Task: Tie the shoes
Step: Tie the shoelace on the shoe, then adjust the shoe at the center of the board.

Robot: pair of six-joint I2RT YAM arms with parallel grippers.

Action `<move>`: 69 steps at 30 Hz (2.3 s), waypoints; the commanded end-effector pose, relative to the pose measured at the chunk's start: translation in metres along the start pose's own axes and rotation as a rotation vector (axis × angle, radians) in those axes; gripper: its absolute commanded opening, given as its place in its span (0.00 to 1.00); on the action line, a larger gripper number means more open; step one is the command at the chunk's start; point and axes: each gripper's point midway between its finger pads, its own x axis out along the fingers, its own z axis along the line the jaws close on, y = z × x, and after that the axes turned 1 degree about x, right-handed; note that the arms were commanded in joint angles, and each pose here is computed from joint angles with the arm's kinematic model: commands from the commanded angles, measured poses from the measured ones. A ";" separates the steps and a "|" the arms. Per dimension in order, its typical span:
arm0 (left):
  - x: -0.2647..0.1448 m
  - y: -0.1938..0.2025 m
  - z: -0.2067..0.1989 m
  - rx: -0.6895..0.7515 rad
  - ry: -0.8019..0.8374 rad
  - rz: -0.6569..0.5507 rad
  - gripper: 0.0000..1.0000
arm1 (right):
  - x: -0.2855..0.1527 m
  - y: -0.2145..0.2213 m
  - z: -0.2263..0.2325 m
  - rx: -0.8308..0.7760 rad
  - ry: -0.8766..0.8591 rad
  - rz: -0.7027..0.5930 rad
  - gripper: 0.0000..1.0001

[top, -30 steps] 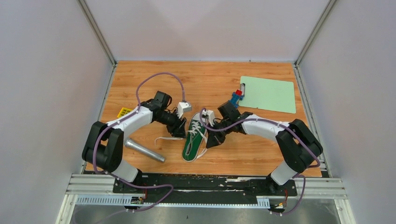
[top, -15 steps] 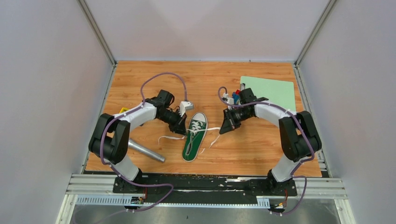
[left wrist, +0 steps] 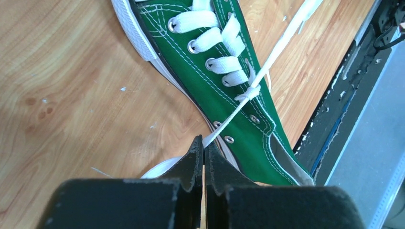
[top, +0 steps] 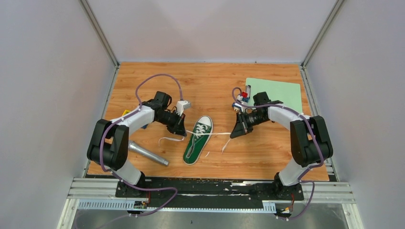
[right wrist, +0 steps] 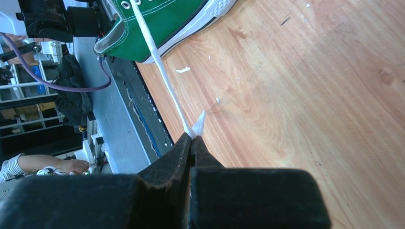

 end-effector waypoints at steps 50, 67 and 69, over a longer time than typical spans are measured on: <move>-0.029 -0.040 -0.009 0.157 -0.135 -0.018 0.67 | 0.021 -0.042 -0.011 -0.063 0.152 -0.075 0.39; -0.014 -0.015 -0.094 0.009 0.319 -0.037 0.76 | 0.097 -0.086 -0.017 -0.028 0.077 0.063 0.56; -0.012 -0.013 -0.095 0.033 0.321 -0.022 0.77 | 0.101 -0.085 -0.018 -0.023 0.073 0.072 0.56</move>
